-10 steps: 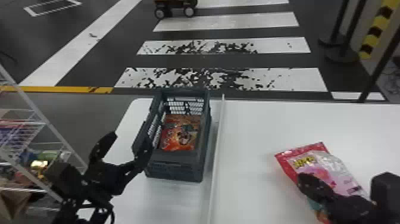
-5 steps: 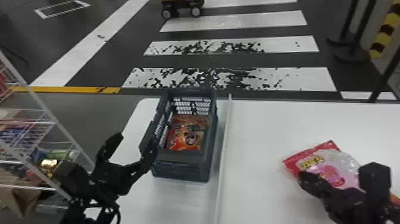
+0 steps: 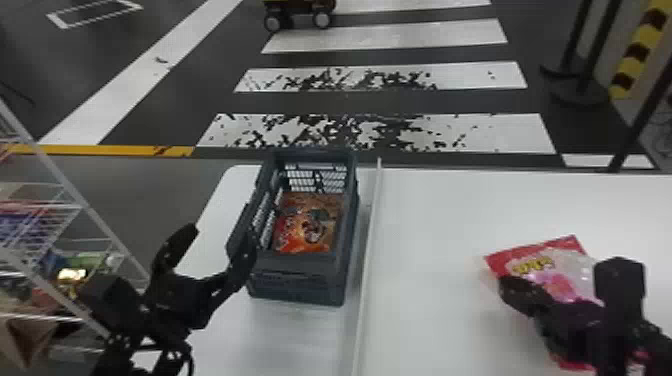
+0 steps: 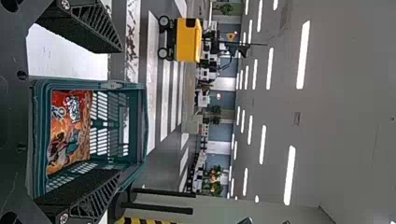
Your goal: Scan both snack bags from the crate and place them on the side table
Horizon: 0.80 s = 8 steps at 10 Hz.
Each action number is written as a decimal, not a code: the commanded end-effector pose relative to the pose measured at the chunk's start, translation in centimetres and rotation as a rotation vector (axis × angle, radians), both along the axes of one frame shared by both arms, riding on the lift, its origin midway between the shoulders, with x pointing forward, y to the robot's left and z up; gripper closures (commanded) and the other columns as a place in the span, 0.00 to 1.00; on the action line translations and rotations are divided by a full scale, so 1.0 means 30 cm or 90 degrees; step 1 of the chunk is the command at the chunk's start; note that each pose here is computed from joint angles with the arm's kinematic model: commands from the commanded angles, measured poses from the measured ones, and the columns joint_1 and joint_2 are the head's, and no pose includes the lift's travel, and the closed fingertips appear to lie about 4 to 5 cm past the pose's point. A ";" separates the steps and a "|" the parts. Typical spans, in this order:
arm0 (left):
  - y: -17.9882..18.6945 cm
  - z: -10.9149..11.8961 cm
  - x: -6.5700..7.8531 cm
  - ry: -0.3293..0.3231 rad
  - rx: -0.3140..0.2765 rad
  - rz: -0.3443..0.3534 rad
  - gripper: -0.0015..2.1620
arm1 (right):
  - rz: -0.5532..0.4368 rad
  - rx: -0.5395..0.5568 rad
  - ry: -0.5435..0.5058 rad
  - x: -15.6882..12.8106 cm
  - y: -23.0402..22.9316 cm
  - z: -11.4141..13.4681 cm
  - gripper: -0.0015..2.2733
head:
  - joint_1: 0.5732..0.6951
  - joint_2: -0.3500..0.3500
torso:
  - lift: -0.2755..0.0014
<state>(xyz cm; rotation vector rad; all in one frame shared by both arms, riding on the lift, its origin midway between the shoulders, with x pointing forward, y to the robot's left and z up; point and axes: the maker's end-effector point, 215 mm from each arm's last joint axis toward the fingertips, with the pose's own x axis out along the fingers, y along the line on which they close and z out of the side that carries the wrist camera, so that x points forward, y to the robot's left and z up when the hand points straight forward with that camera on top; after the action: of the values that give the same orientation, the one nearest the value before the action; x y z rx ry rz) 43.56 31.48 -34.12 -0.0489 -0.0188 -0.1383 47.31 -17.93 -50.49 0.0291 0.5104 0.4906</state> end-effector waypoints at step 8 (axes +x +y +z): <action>0.003 0.003 0.003 -0.001 -0.002 0.000 0.04 | -0.054 -0.022 0.015 0.055 -0.183 -0.049 0.99 | 1.00 0.65 | 0.64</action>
<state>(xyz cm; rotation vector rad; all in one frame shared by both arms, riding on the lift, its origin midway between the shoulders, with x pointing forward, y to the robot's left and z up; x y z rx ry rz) 43.64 31.55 -34.04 -0.0523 -0.0209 -0.1396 48.86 -23.36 -51.99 0.0238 0.5394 0.4008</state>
